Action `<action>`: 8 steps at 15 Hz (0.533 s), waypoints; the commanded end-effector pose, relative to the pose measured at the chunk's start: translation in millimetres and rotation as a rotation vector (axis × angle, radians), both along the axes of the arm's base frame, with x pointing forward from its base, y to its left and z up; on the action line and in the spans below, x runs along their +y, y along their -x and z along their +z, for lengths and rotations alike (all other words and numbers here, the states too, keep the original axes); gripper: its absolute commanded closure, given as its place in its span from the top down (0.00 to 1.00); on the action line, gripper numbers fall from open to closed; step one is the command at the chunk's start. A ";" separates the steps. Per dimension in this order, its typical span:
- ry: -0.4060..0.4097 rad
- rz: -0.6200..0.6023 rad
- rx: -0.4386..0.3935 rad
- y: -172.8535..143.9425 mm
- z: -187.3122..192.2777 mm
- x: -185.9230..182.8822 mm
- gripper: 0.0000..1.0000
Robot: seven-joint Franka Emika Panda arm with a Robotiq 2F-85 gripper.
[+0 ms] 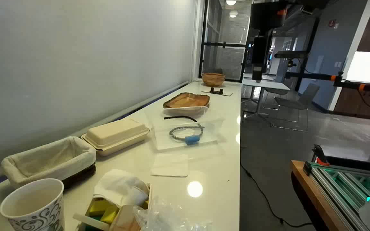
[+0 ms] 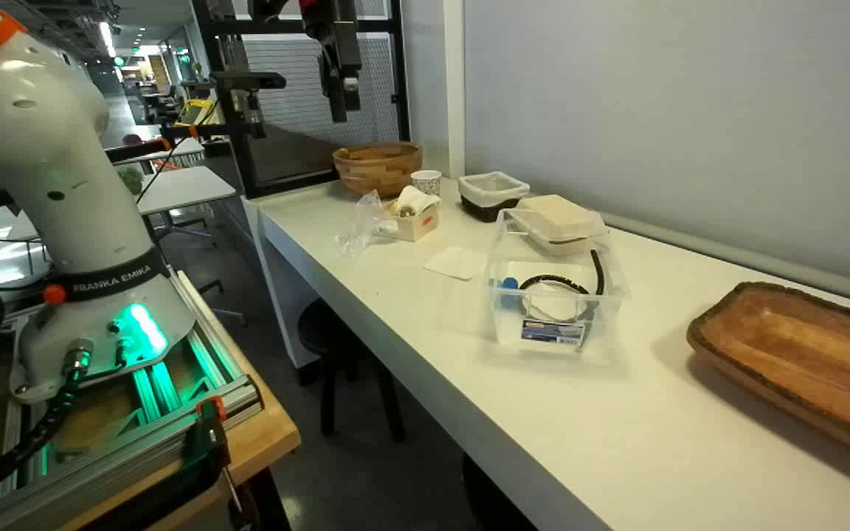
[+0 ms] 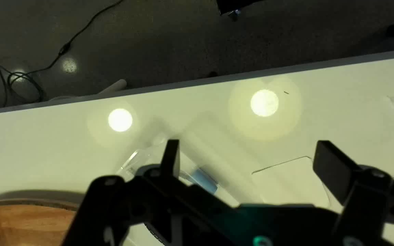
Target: Move the clear container to the left.
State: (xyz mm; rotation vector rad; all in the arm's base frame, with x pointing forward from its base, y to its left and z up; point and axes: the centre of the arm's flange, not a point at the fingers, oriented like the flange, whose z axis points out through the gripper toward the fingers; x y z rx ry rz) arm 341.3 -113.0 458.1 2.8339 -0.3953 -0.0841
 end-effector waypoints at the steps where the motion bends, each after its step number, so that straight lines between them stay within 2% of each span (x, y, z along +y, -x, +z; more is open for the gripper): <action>1: 0.000 0.000 0.000 0.0 -0.1 0.0 1.00; 8: 0.000 -0.021 -0.014 -7.2 -3.0 -3.7 1.00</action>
